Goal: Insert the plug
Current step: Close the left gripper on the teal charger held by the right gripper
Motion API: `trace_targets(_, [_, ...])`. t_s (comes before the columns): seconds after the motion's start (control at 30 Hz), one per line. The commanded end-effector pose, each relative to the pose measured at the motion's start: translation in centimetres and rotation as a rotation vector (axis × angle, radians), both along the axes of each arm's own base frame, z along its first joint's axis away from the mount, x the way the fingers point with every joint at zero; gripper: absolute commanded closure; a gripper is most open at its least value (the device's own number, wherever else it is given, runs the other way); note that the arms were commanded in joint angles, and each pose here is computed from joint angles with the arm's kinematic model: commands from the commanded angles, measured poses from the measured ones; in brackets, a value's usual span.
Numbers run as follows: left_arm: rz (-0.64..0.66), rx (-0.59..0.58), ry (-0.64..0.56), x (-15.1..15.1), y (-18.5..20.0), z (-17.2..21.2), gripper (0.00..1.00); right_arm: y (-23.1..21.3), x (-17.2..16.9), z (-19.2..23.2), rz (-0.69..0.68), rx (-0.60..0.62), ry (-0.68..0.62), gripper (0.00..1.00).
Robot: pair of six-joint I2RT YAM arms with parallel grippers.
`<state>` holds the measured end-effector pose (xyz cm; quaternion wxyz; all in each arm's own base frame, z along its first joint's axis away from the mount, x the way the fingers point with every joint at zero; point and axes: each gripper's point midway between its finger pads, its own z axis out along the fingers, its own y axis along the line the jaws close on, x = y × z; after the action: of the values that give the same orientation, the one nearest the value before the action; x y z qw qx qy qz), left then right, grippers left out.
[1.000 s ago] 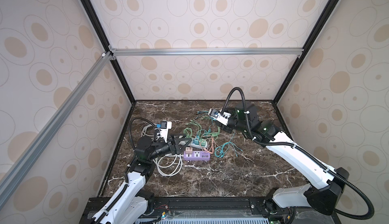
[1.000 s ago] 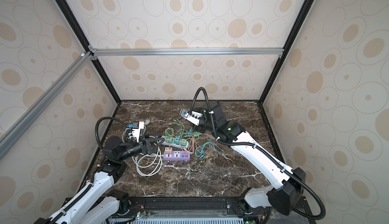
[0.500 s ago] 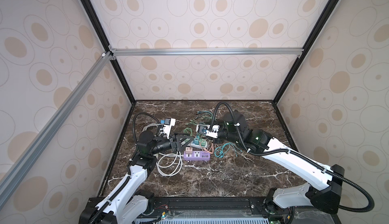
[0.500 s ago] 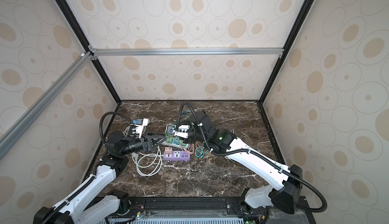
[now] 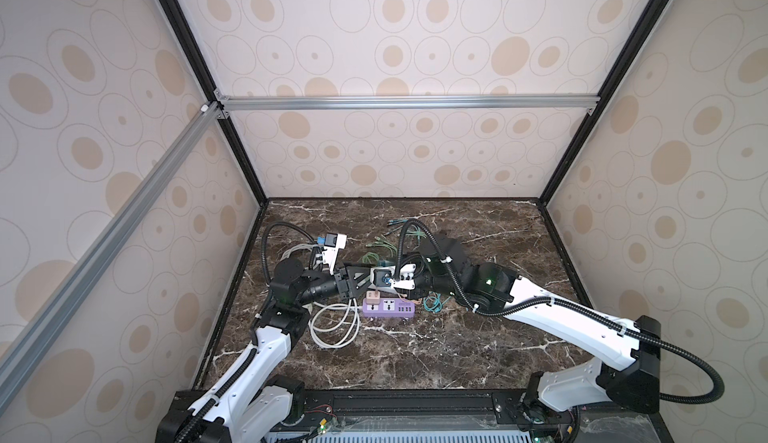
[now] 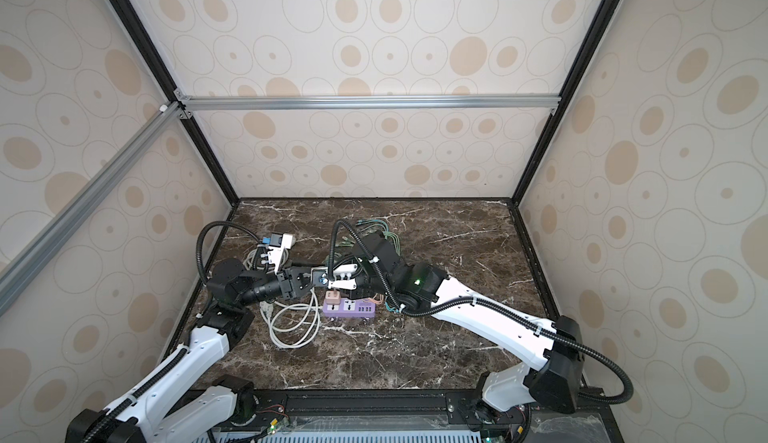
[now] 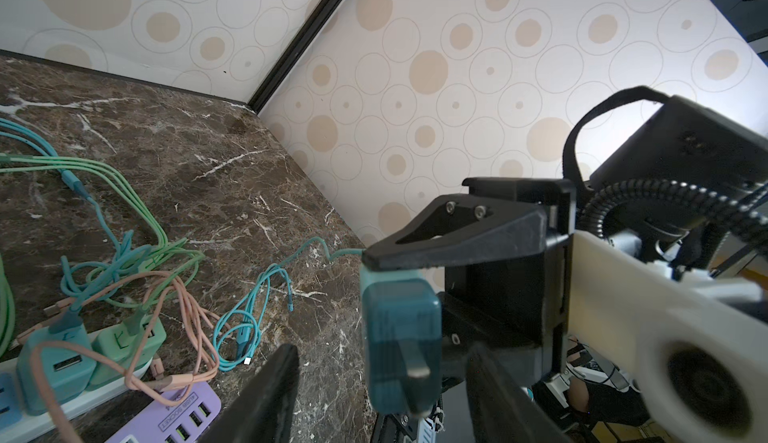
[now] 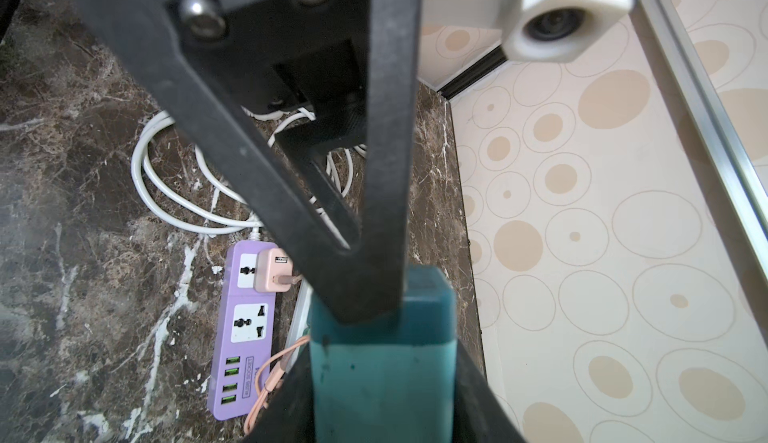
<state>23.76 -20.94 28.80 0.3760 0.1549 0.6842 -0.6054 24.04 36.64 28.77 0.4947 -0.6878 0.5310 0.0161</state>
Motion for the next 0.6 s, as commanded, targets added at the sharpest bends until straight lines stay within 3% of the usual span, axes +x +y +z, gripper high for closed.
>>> trace_targets(0.0, [-0.031,-0.022,-0.067,-0.6,-0.2,2.3,0.39,0.6,-0.2,1.0,0.019,0.005,-0.034,0.78])
trace_targets(0.27, [-0.035,-0.017,-0.042,-0.4,-0.3,1.7,0.49,1.3,-0.2,1.0,0.018,0.011,-0.048,0.78])
trace_targets(0.57, [-0.047,-0.017,-0.036,-0.7,-0.3,1.5,0.52,1.7,0.1,0.8,0.019,0.011,-0.064,0.77])
